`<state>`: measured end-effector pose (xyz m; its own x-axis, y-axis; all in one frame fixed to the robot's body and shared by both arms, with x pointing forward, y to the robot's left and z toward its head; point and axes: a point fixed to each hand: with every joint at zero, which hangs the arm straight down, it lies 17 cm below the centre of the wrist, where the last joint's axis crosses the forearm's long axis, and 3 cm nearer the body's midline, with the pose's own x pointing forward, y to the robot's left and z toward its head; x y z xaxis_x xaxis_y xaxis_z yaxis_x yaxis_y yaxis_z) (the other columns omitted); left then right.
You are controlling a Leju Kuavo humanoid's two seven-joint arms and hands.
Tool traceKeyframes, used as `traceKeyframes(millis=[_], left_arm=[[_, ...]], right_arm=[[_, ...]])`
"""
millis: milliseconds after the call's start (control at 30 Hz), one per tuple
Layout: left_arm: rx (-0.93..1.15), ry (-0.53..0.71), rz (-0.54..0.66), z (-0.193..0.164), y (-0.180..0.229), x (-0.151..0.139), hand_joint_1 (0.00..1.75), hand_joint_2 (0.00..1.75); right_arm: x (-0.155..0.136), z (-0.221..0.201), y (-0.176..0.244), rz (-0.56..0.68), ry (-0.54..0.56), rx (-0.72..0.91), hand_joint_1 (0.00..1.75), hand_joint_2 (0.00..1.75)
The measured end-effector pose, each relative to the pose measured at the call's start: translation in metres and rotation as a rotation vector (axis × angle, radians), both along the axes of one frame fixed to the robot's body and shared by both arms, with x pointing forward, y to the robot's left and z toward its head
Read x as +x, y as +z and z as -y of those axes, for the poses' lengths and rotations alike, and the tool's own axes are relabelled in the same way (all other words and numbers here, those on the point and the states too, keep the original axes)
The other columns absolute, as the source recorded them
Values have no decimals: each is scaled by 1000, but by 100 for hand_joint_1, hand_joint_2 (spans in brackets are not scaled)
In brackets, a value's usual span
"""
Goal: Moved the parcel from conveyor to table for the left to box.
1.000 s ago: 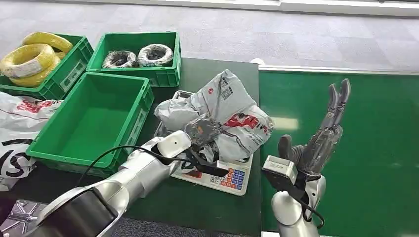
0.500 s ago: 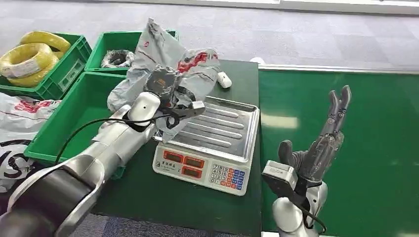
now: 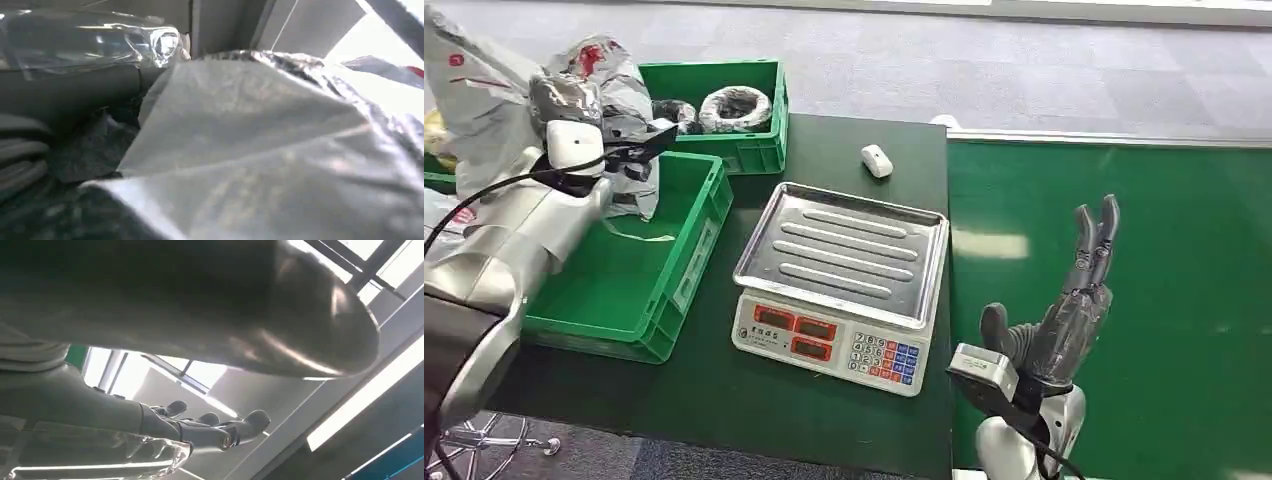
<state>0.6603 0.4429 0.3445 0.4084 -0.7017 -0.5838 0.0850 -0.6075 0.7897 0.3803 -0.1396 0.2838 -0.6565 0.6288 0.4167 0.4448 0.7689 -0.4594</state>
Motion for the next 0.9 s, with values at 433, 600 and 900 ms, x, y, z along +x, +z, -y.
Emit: traceKeyframes(millis=[433, 600, 900], left_arm=[[3, 79, -26, -35, -10, -11, 30, 175], [-16, 139, -36, -56, -19, -20, 0, 175], [-66, 99, 59, -55, -20, -20, 0, 175]], right_arm=[[0, 0, -1, -3, -2, -2, 0, 0], [0, 0, -1, -4, -1, -2, 0, 0], [1, -5, -2, -18, 5, -15, 0, 0]])
